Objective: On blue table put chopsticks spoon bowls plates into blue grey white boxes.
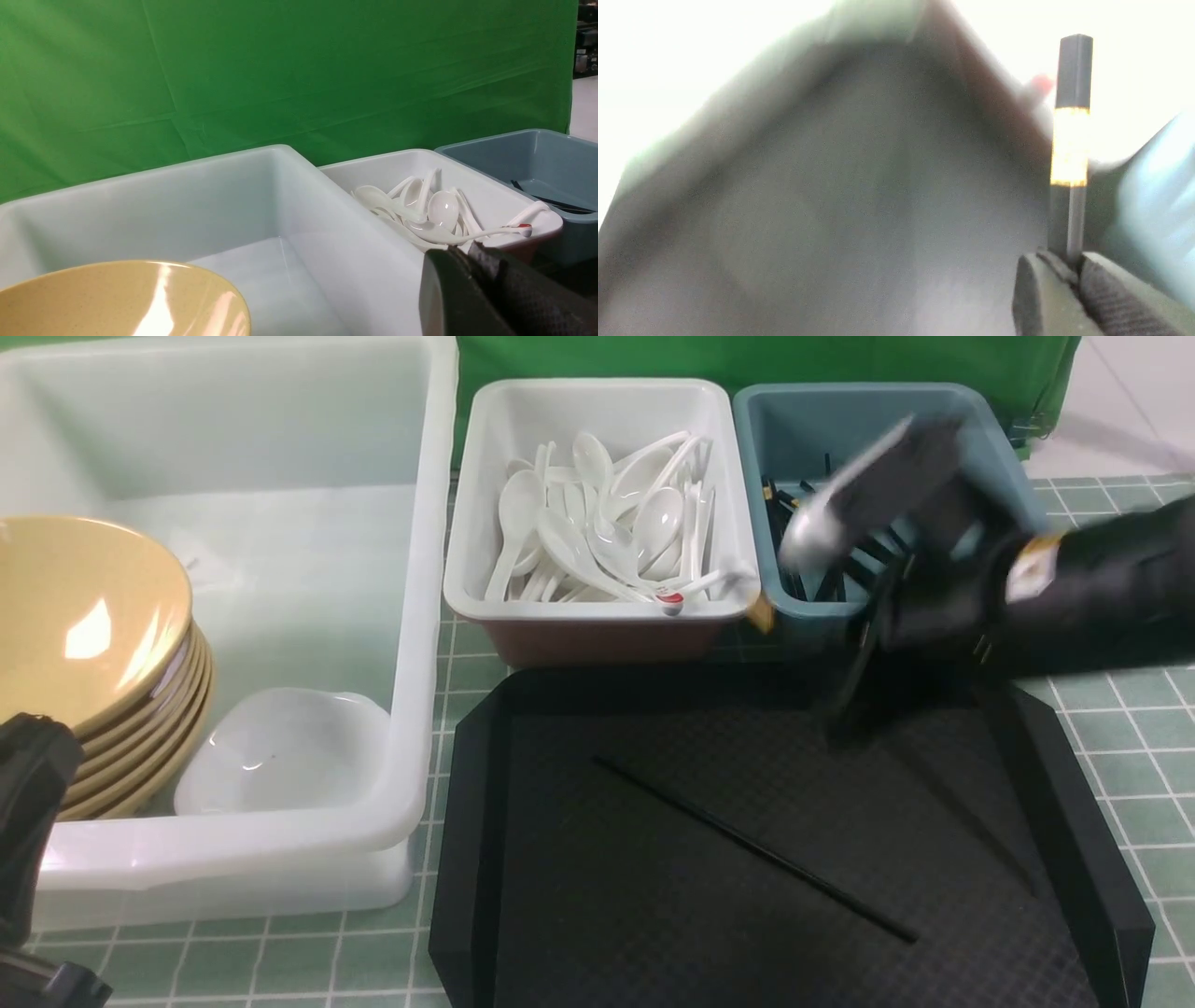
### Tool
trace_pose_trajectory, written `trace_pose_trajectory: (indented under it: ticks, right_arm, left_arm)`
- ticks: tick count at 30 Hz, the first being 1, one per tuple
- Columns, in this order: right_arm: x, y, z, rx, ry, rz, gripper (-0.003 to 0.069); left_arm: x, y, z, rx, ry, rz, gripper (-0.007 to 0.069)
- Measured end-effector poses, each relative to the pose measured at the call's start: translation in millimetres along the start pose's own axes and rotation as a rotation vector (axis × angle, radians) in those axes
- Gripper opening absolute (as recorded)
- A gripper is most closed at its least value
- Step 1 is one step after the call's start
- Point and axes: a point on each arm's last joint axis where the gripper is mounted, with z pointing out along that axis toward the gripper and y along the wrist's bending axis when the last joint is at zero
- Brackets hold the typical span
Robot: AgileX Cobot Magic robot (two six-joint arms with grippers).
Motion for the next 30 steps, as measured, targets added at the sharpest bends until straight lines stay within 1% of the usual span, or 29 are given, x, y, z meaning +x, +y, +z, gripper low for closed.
trace_pose_trajectory:
  ticks: [2,3,4,5,7,10,12,13,15,17,18,19,22,24,25,26,27,28,29,30]
  right_arm:
    - [-25,-18,-13,0.157,-0.269,-0.01,0.0104]
    - [-27,-19,-14,0.172,-0.296,-0.01,0.0104]
    - [-39,-32,-18,0.286,-0.47,-0.004,0.0104]
    - [-46,-41,-18,0.364,-0.579,-0.001,0.0104]
    - [-51,-58,-8,0.479,-0.716,0.013,0.0104]
    - [-47,-82,29,0.54,-0.711,0.039,0.012]
    - [-36,-95,62,0.543,-0.634,0.06,0.0151]
    - [-36,-97,65,0.545,-0.631,0.068,0.0156]
    - [-14,-111,102,0.541,-0.51,0.16,0.0244]
    - [-2,-113,113,0.529,-0.447,0.223,0.0283]
    - [7,-113,119,0.503,-0.382,0.278,0.032]
    - [10,-111,121,0.473,-0.337,0.306,0.034]
    - [11,-100,116,0.346,-0.199,0.345,0.0363]
    - [13,-83,108,0.201,-0.048,0.362,0.0363]
    - [15,-77,107,0.155,0.005,0.365,0.0362]
    - [19,-61,102,0.043,0.124,0.362,0.036]
    - [24,-49,100,-0.035,0.215,0.352,0.0356]
    - [27,-43,99,-0.078,0.265,0.342,0.0353]
    - [36,-24,100,-0.18,0.381,0.299,0.0347]
    - [45,-13,103,-0.231,0.444,0.269,0.0343]
  left_arm:
    - [0,0,0,0.0,0.0,0.0,0.0005]
    - [0,0,0,0.0,0.0,0.0,0.0005]
    - [0,0,0,0.0,0.0,0.0,0.0005]
    - [0,0,0,0.0,0.0,0.0,0.0005]
    - [0,0,0,0.0,0.0,0.0,0.0005]
    - [0,0,0,0.001,0.002,0.0,0.0005]
    - [1,0,0,0.003,0.013,0.0,0.0005]
    - [1,0,0,0.003,0.013,0.0,0.0005]
    - [2,-1,0,0.006,0.025,0.0,0.0005]
    - [3,-1,0,0.007,0.028,0.0,0.0005]
    - [3,-1,0,0.007,0.029,0.0,0.0005]
    - [3,-1,0,0.007,0.029,0.0,0.0005]
    - [3,-1,0,0.007,0.029,0.0,0.0005]
    - [3,-1,0,0.007,0.029,0.0,0.0005]
    - [3,-1,0,0.007,0.029,0.0,0.0005]
    - [3,-1,0,0.007,0.028,0.0,0.0005]
    - [2,-1,0,0.007,0.027,0.0,0.0005]
    - [2,-1,0,0.006,0.026,0.0,0.0005]
    - [2,0,0,0.005,0.02,0.0,0.0005]
    - [1,0,0,0.004,0.016,0.0,0.0005]
